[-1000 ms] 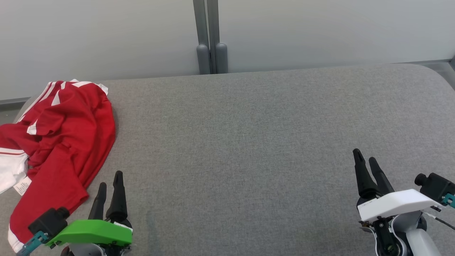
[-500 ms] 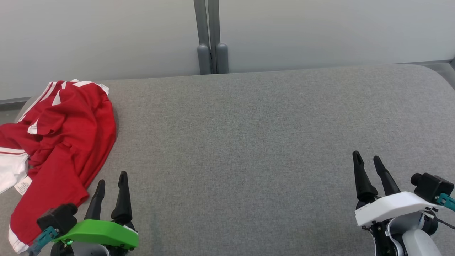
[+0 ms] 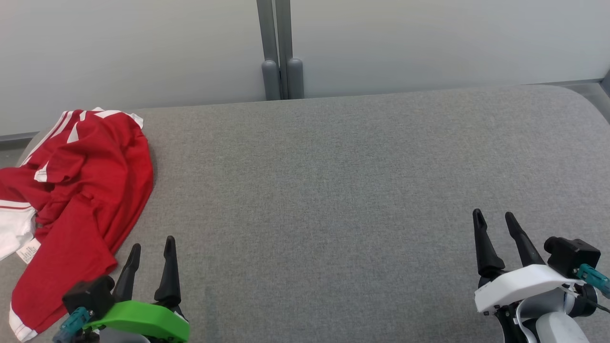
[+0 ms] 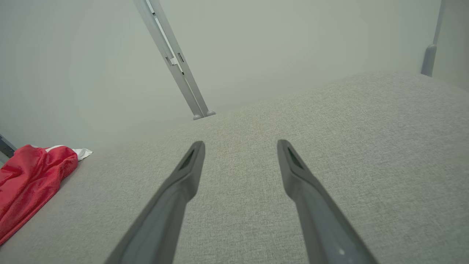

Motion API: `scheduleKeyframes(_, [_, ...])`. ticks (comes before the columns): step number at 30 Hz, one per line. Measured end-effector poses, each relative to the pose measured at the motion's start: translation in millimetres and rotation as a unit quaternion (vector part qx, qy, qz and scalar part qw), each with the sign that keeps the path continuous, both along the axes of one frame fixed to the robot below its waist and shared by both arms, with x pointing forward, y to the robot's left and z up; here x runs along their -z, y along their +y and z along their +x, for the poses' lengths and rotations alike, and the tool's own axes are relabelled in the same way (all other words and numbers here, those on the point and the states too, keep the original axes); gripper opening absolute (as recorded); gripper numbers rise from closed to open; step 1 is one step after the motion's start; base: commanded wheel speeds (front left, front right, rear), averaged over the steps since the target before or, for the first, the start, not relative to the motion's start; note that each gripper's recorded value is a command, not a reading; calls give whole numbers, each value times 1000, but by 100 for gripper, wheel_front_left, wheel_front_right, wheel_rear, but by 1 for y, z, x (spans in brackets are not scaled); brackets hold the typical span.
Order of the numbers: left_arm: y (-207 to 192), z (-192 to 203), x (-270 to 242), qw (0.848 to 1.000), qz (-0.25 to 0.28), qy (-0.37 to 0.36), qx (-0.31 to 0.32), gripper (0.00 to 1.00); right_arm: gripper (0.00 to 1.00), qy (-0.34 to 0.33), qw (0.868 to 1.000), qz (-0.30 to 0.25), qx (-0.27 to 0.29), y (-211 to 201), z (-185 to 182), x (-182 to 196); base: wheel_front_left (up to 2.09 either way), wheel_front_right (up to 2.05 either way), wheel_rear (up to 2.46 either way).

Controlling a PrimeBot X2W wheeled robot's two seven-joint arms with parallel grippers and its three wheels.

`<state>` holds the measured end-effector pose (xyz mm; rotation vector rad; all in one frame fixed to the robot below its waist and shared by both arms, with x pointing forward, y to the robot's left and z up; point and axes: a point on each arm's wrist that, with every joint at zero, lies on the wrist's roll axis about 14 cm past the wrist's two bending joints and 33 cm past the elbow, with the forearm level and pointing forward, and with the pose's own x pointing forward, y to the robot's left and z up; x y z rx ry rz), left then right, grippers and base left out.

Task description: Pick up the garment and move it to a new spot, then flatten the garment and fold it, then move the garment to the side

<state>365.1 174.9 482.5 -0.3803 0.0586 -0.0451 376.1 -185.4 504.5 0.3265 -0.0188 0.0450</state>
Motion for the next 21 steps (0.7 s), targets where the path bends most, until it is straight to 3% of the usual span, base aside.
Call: scheduleKeyframes(21, [-11, -5, 5, 997, 71, -12, 34, 100, 100, -4, 997, -81, 7, -6, -4, 6, 0, 0, 0])
